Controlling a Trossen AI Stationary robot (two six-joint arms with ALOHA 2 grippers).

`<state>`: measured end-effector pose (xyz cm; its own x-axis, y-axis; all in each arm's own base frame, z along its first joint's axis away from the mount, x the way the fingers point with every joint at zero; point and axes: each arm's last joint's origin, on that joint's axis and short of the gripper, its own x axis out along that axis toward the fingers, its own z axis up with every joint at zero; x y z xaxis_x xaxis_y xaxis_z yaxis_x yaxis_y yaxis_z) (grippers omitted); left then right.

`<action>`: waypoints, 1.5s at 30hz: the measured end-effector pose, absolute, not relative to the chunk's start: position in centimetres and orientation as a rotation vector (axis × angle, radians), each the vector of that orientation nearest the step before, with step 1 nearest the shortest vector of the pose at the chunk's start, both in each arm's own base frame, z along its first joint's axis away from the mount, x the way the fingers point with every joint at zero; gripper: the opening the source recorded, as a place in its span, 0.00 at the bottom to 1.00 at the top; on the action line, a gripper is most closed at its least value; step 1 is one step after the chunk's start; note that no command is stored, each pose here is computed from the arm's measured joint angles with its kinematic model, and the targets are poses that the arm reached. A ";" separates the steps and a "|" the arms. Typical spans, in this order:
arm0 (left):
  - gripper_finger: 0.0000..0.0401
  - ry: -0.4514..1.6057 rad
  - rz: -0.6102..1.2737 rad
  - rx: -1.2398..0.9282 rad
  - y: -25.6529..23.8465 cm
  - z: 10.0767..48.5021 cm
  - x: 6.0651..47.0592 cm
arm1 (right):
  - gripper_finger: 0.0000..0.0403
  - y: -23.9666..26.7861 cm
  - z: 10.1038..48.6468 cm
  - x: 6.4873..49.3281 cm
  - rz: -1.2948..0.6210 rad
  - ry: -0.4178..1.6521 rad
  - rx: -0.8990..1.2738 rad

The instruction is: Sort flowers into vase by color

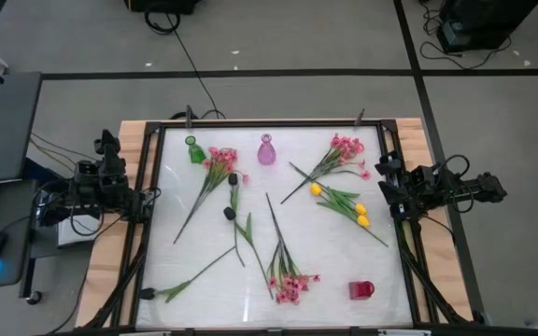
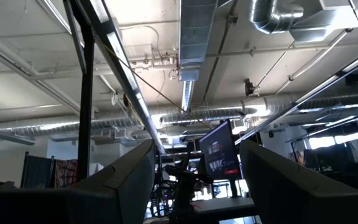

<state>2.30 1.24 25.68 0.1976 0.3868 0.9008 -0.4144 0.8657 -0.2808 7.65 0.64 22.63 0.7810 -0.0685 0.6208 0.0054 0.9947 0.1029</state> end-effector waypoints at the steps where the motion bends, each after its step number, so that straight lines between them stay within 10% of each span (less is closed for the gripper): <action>1: 0.71 -1.252 0.561 0.026 1.2 25.7 2.3 | 0.60 0.6 22.6 7.7 -0.041 -0.674 0.097; 45: 0.71 -1.253 0.561 0.026 1.2 25.7 2.3 | 0.60 0.3 22.7 7.6 -0.145 -0.680 0.128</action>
